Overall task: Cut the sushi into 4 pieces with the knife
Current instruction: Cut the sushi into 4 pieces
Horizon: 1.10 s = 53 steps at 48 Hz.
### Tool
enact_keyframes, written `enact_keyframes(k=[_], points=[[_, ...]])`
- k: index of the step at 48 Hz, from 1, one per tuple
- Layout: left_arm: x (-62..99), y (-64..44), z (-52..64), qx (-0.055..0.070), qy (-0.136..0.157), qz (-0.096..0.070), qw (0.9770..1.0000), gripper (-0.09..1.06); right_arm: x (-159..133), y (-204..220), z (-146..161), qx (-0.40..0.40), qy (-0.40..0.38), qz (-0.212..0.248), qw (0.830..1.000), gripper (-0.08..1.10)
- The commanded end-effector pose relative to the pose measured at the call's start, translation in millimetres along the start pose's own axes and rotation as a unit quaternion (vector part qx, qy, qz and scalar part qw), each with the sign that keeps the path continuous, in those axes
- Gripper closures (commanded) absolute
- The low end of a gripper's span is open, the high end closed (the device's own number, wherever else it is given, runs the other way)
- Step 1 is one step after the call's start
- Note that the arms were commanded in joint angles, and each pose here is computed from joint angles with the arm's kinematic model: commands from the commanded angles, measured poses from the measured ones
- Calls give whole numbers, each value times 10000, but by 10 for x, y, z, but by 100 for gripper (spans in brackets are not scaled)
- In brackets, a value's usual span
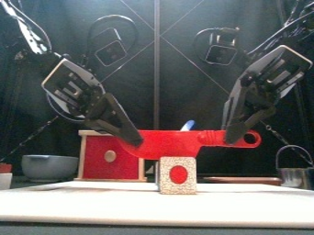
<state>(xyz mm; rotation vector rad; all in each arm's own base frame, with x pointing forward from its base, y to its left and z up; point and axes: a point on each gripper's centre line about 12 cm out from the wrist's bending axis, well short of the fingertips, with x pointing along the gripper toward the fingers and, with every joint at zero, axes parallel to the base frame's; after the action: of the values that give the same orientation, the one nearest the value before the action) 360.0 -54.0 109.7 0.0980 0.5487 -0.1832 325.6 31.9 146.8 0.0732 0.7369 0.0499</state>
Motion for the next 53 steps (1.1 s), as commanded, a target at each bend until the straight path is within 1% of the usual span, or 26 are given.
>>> enact_keyframes(k=[1, 9, 11, 17, 25, 27, 32, 40, 53], points=[[74, -44, 116, 68, -149, -59, 9998, 74, 71, 5, 149, 10, -169, 2, 9999, 96], [89, -97, 94, 88, -113, -118, 9998, 74, 140, 39, 117, -25, -73, 31, 10000, 96], [92, -102, 89, 77, -106, -122, 9998, 74, 158, 38, 105, -26, -43, 28, 10000, 96], [142, -114, -1, 49, 32, -125, 9999, 74, 211, 38, 64, -8, 49, 21, 10000, 96], [247, -115, -152, -17, 262, -109, 9996, 74, 294, 32, -32, 24, 232, 2, 9997, 96], [274, -108, -188, -50, 316, -92, 9994, 74, 311, 35, -53, 49, 271, 1, 9996, 96], [332, -110, -254, -49, 416, -90, 9991, 74, 349, 29, -105, 94, 370, -14, 9993, 96], [379, -118, -297, -45, 485, -100, 9988, 74, 376, 20, -134, 99, 438, -27, 9990, 96], [366, -68, -329, -77, 525, -45, 9986, 74, 374, -10, -122, 85, 426, -55, 9990, 96]])
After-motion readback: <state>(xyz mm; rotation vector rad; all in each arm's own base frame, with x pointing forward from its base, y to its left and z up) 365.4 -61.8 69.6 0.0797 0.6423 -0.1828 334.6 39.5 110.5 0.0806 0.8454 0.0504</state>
